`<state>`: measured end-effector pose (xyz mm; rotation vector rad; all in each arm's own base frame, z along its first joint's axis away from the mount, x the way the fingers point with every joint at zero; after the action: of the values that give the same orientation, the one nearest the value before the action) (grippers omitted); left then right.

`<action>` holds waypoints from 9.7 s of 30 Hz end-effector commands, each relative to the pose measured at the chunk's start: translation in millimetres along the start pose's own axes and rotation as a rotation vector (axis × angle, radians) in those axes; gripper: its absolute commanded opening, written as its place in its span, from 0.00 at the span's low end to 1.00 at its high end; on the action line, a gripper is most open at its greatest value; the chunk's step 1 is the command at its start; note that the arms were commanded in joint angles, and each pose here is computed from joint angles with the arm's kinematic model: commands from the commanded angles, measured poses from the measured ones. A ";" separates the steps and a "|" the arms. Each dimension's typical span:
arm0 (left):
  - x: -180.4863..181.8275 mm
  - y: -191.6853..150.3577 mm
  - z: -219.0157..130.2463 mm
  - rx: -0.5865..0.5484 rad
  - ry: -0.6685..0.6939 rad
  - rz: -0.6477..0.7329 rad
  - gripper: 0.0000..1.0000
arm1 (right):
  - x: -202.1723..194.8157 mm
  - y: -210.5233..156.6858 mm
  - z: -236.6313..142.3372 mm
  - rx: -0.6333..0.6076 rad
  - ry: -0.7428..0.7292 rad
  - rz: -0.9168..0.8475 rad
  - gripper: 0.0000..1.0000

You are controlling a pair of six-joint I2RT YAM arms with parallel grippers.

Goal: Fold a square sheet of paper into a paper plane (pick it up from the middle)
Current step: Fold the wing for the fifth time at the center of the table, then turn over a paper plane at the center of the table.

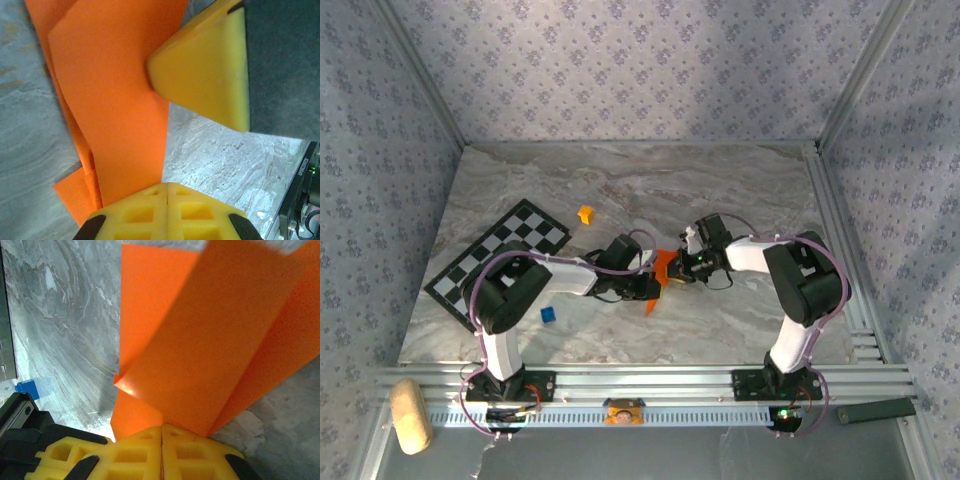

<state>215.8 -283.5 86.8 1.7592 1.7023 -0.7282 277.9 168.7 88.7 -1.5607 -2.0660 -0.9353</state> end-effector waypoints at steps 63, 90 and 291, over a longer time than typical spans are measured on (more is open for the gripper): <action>48.3 -29.9 14.1 0.104 0.191 -0.113 0.00 | -21.6 2.6 2.8 0.014 -0.020 0.052 0.03; 52.2 -32.2 15.0 0.105 0.193 -0.124 0.00 | -27.6 67.5 -69.8 -0.228 -0.122 0.079 0.07; -36.6 26.4 -43.2 -0.238 0.578 0.007 0.03 | -6.8 0.5 -64.6 -0.215 -0.081 0.016 0.24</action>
<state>241.0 -276.7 146.1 1.8747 2.0277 -0.0207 277.6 116.7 124.9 -1.7664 -2.0721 -1.1164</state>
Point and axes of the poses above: each hand's point on the last joint's axis, 136 mm out from that joint toward the fingers, its own z axis out along the fingers, its own x axis along the line the jaws close on, y = z × x, the point moved 10 cm from there along -z, back along the fingers, and after that the axes turned 14 degrees about -z, right-handed, at the moved point
